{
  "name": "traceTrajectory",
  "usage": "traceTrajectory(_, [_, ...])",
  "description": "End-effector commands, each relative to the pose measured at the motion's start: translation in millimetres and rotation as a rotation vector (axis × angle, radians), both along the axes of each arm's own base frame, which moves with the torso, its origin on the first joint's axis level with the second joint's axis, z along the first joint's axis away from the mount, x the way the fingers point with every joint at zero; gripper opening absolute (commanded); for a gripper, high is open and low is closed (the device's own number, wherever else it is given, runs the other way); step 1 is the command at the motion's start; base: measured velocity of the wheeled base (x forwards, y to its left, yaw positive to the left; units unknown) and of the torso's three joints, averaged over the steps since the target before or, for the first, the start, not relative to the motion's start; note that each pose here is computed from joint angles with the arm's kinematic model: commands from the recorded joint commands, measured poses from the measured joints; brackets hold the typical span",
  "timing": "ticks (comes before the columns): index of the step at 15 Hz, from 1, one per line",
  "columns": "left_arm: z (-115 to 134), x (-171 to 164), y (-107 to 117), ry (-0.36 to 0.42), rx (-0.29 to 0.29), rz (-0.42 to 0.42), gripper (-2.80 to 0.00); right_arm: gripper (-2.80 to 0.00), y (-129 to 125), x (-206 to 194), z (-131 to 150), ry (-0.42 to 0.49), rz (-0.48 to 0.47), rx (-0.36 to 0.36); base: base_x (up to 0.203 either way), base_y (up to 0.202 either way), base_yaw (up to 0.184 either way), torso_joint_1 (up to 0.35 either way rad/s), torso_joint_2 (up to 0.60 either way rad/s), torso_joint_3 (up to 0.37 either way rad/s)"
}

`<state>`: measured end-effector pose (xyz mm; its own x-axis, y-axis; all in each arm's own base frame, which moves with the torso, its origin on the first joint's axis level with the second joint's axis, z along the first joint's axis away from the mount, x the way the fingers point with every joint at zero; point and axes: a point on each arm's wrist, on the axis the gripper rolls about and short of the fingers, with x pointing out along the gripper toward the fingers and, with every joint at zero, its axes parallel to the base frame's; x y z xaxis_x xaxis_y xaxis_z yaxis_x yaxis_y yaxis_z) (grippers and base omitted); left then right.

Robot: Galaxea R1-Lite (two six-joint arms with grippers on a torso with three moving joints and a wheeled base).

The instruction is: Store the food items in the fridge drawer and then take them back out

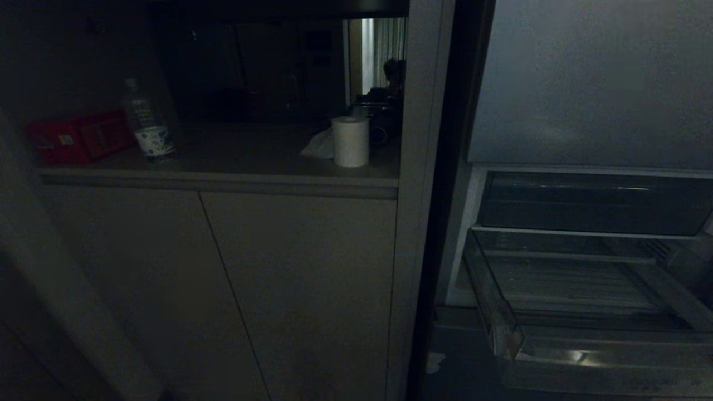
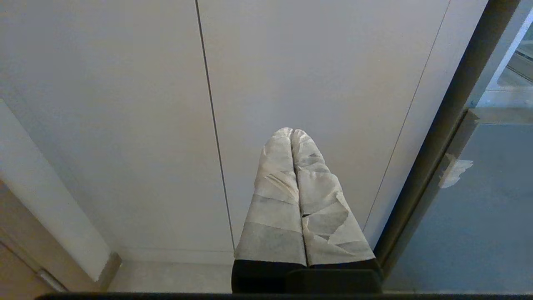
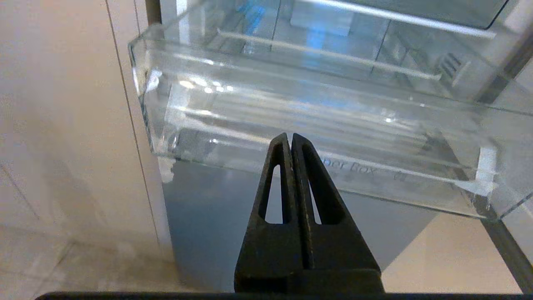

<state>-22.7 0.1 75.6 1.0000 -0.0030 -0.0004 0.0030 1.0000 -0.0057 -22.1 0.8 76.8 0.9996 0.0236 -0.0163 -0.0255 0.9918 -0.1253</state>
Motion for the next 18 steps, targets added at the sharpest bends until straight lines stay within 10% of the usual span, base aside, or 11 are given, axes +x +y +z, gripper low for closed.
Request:
traceTrajectory(1, [0.0, 0.0, 0.0, 0.000, 0.000, 0.000, -2.80, -2.80, 0.0, -0.9, -2.0, -0.007, -0.001, 0.002, 0.000, 0.000, 0.000, 0.000, 0.00, 0.000])
traceTrajectory(18, [0.0, 0.0, 0.0, 0.000, 0.000, 0.000, -2.80, -2.80, -0.3, -0.7, -2.3, -0.006, -0.012, 0.046, 0.001, 0.006, -0.125, 0.001, 0.00, 0.001])
